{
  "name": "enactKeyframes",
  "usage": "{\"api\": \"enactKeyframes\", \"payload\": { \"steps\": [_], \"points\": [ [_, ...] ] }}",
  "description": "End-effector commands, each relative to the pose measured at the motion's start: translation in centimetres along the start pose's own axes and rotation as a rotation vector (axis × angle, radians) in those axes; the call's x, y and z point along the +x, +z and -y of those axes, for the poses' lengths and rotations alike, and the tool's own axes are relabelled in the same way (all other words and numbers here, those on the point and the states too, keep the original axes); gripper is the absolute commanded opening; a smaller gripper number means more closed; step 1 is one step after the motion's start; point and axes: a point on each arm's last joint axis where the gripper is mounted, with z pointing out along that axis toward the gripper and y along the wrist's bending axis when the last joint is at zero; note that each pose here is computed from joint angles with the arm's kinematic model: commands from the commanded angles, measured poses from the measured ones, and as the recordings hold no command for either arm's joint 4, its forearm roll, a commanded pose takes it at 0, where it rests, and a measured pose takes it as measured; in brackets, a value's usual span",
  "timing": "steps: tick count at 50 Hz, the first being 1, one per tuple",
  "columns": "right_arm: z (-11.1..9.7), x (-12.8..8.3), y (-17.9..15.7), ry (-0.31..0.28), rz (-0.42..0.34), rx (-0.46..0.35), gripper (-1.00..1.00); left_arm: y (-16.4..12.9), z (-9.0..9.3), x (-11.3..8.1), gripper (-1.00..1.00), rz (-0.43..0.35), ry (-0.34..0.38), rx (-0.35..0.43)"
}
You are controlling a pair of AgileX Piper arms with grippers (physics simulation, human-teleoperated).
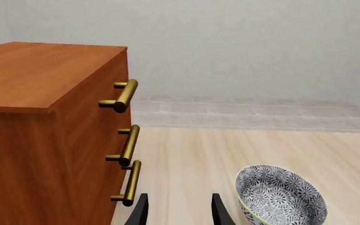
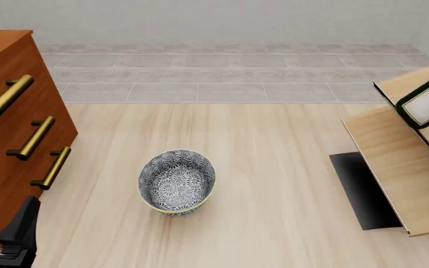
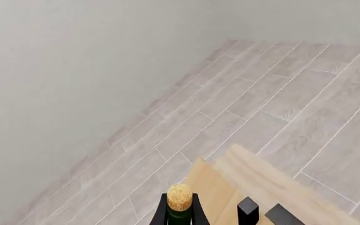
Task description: Put the wine bottle on the wine rack.
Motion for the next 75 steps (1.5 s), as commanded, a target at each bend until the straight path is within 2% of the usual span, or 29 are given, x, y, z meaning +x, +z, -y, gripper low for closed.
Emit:
{"api": "enactKeyframes", "payload": {
  "steps": [1, 14, 37, 75],
  "points": [
    [1.7, 0.7, 1.8, -0.079, -0.031, 0.07, -1.0, 0.0, 0.0, 0.0, 1.0, 0.003, -0.001, -0.001],
    [3.6, 0.6, 4.0, -0.069, -0.036, 0.128, -1.0, 0.0, 0.0, -0.1, 1.0, 0.008, 0.005, -0.001],
    [6.2, 0.8, 4.5, -0.061, -0.035, 0.198, -1.0, 0.0, 0.0, 0.0, 1.0, 0.003, 0.004, -0.004],
    [7.8, 2.9, 5.4, -0.06, -0.078, 0.227, -1.0, 0.0, 0.0, 0.1, 1.0, -0.005, 0.002, -0.008]
  ]
}}
